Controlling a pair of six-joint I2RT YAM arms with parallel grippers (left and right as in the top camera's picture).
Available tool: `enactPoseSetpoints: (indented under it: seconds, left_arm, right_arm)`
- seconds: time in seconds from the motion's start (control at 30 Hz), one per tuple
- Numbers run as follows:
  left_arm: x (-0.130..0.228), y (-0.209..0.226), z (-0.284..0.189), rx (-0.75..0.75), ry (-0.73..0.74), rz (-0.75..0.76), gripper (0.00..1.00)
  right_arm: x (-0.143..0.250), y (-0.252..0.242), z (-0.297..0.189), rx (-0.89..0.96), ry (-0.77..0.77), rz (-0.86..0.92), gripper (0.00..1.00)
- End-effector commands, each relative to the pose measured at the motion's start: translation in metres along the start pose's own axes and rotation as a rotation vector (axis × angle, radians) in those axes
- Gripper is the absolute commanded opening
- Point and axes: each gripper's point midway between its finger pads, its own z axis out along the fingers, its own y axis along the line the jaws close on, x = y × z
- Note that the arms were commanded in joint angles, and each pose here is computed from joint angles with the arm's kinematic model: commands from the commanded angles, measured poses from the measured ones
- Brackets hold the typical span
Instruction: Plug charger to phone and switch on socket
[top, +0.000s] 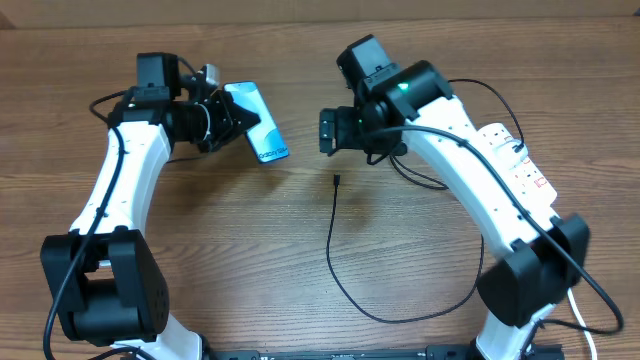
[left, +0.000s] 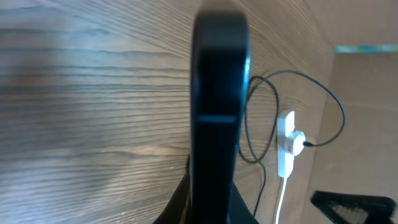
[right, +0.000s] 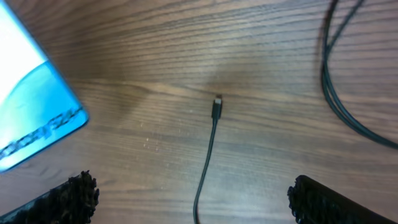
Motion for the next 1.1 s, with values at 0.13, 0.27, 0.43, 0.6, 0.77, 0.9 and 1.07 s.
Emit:
enactPoseSetpoints:
  seconds: [0.13, 0.27, 0.43, 0.6, 0.77, 0.9, 1.07]
  left_arm:
    - [-0.005, 0.004, -0.009, -0.003, -0.016, 0.007, 0.04]
    - [-0.004, 0.005, -0.009, -0.004, -0.011, 0.003, 0.04]
    - [-0.003, 0.006, -0.01, -0.006, -0.008, 0.011, 0.04]
    - [-0.001, 0.007, -0.01, -0.01, 0.002, 0.013, 0.04]
    - [-0.001, 0.007, -0.01, -0.011, 0.0, 0.012, 0.04]
    - [-0.002, 0.007, -0.01, -0.01, -0.001, 0.013, 0.04]
    - [-0.001, 0.007, -0.01, -0.011, 0.0, 0.012, 0.05]
  right_arm:
    - [0.016, -0.007, 0.056, 0.108, 0.109, 0.167, 0.8]
    - [0.023, -0.02, 0.081, 0.223, 0.125, 0.192, 0.7]
    - [0.038, -0.021, 0.103, 0.272, 0.179, 0.168, 0.67]
    - [0.042, -0.025, 0.119, 0.31, 0.19, 0.148, 0.57]
    - [0.052, -0.033, 0.138, 0.317, 0.215, 0.151, 0.5]
    - [0.061, -0.032, 0.152, 0.281, 0.233, 0.154, 0.5]
    - [0.061, -0.033, 0.164, 0.267, 0.212, 0.154, 0.46]
